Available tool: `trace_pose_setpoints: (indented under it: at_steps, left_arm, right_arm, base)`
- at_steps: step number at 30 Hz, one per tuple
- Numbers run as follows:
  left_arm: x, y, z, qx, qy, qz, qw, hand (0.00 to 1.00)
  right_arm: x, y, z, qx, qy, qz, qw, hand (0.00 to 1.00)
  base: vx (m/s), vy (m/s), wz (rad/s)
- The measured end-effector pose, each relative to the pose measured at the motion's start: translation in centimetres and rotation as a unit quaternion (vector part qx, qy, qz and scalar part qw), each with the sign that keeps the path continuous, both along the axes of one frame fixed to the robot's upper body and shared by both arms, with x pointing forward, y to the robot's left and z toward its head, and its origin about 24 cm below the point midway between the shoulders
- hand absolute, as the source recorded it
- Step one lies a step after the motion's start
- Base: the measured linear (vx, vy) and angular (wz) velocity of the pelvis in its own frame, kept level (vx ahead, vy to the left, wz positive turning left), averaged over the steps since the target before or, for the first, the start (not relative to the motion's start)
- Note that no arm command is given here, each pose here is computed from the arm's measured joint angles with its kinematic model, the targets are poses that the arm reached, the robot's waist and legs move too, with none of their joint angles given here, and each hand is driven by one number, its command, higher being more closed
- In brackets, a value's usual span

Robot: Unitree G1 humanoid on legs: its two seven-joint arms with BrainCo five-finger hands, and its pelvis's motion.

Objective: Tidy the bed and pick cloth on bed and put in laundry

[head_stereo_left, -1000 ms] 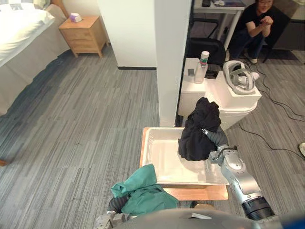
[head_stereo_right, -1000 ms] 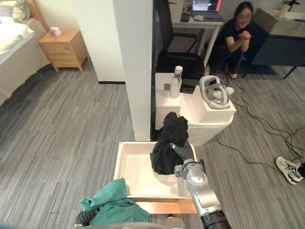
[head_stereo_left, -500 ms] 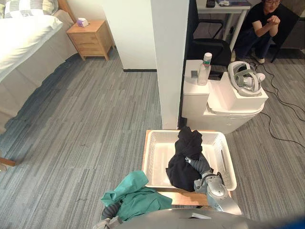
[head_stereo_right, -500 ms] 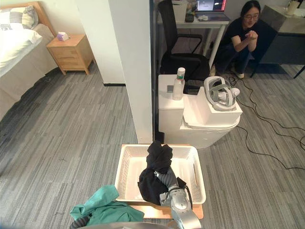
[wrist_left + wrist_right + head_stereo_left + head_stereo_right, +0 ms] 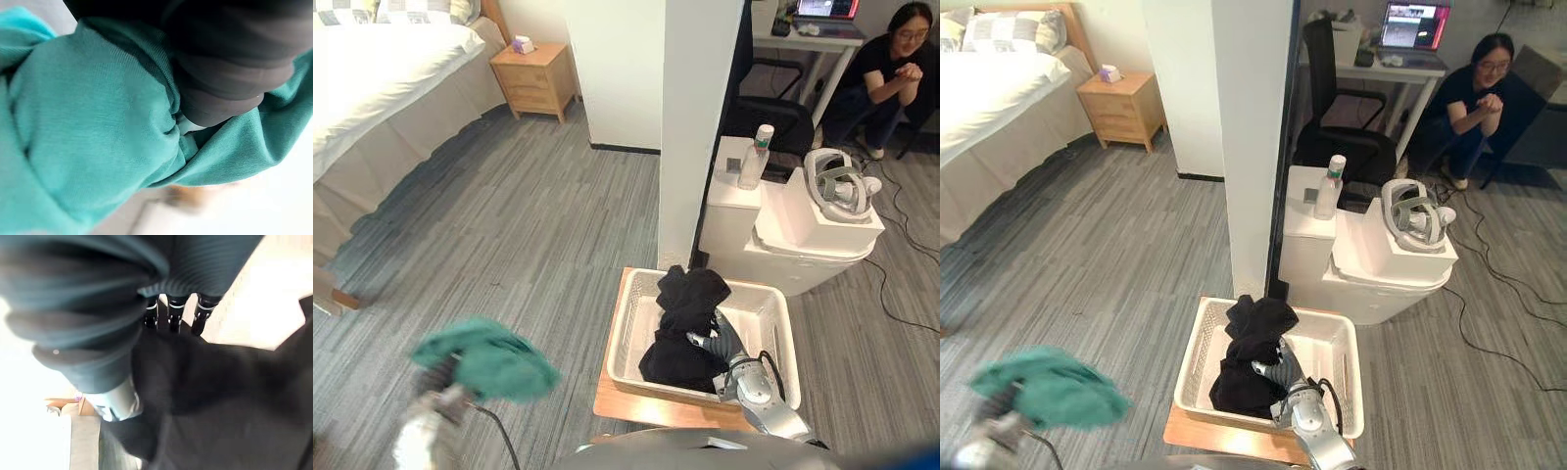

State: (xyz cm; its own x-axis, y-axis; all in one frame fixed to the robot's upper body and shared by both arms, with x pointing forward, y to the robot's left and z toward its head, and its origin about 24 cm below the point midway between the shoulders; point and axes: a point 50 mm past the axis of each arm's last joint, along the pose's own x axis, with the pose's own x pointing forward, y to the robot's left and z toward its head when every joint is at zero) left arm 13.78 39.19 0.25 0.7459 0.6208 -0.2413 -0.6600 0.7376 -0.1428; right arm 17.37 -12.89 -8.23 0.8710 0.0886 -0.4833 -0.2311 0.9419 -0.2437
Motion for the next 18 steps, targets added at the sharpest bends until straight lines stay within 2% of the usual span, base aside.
trace_pose_setpoints:
  at_steps: [3, 8, 13, 15, 18]
  left_arm:
    - [2.4, 1.9, 5.5, 0.056, -0.095, -0.01, 0.994, 1.0]
    - [5.7, 0.6, 13.5, 0.167, -0.235, -0.085, 0.954, 1.0]
    - [7.7, -5.3, 16.5, 0.214, -0.329, -0.191, 0.9, 1.0]
    - [8.2, -9.8, 15.5, 0.197, -0.356, -0.241, 0.881, 1.0]
    - [8.5, -14.2, 13.7, 0.188, -0.347, -0.296, 0.87, 1.0]
  right_arm:
    - [-0.2, -0.5, -0.1, -0.007, 0.001, -0.01, 1.0, 0.0]
    - [-0.9, -0.8, -0.3, -0.006, 0.013, -0.03, 0.999, 0.0]
    - [-1.7, -2.2, 0.6, -0.006, -0.006, -0.103, 0.995, 0.0]
    - [-1.4, -3.2, 1.8, -0.004, -0.038, -0.152, 0.988, 0.0]
    - [-1.7, -4.6, 2.7, 0.003, -0.066, -0.219, 0.973, 0.0]
  base:
    - [-0.07, -0.022, -0.08]
    - [-0.04, -0.013, -0.13]
    - [-0.01, -0.012, -0.25]
    - [-0.03, -0.029, -0.23]
    - [-0.03, -0.038, -0.38]
